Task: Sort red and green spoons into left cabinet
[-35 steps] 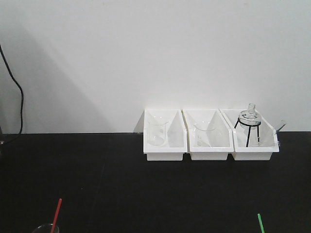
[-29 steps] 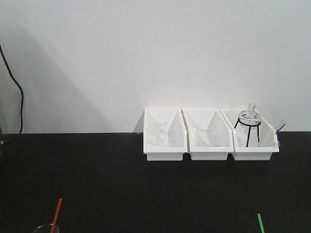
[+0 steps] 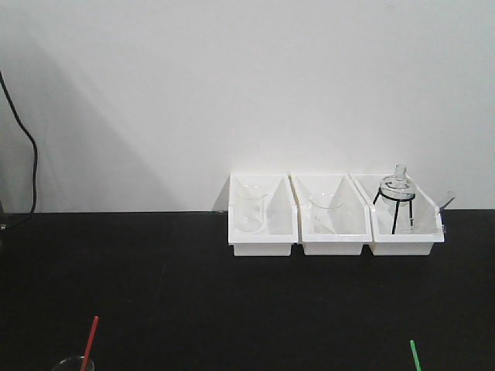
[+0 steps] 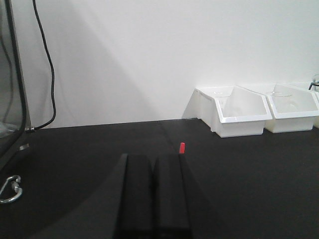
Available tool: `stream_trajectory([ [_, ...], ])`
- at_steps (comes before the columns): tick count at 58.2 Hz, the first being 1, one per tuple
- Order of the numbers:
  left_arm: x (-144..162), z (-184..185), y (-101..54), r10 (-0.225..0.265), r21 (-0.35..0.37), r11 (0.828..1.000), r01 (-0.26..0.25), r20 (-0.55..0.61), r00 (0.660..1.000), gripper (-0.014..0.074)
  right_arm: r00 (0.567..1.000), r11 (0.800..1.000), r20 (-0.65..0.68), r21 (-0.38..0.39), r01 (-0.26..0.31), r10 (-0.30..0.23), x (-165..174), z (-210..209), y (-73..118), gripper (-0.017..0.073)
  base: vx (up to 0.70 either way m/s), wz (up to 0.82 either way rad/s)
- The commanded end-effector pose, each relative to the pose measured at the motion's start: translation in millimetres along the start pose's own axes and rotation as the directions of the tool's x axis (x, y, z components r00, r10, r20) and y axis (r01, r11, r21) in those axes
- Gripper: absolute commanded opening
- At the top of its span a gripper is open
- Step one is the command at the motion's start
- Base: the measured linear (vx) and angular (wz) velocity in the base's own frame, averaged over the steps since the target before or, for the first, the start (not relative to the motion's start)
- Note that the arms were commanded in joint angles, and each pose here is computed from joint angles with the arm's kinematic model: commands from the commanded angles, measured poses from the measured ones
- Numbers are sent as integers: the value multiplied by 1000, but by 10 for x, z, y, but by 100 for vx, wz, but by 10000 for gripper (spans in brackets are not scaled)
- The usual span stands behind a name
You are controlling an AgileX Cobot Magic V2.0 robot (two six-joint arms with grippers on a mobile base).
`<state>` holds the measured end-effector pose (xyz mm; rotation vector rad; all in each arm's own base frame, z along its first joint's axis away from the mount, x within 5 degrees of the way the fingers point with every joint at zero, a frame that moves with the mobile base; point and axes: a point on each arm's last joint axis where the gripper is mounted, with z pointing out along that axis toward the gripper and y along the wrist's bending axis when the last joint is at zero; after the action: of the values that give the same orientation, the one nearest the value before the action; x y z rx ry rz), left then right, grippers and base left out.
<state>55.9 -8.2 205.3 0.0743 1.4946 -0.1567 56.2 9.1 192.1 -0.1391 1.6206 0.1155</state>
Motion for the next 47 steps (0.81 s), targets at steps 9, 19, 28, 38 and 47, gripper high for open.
stream_trajectory([
  [9, -26, -14, 13, -8, -10, 1000, 9, 84, 996, -1, 996, 1000, 88, 5, 10, -11, -60, -9, -3, -3, 0, 0],
  [19, -26, -14, 13, -8, -10, 1000, 9, 84, 996, -1, 996, 1000, 88, 5, 10, -11, -60, -9, -3, -3, 0, 0],
  [28, -26, -14, 13, -8, -10, 1000, 9, 84, 996, -1, 994, 1000, 111, 6, 10, -11, -87, -12, -3, -3, 0, 0],
  [38, -27, -14, 13, -8, -11, 1000, 9, 85, 996, -1, 984, 1000, 179, 7, 10, -11, -148, -21, -4, -3, 0, 0],
  [47, -99, -23, 20, -4, -19, 1000, 7, 153, 988, -1, 952, 1000, 305, 6, -13, 10, -270, -51, -8, -3, 0, 0],
])
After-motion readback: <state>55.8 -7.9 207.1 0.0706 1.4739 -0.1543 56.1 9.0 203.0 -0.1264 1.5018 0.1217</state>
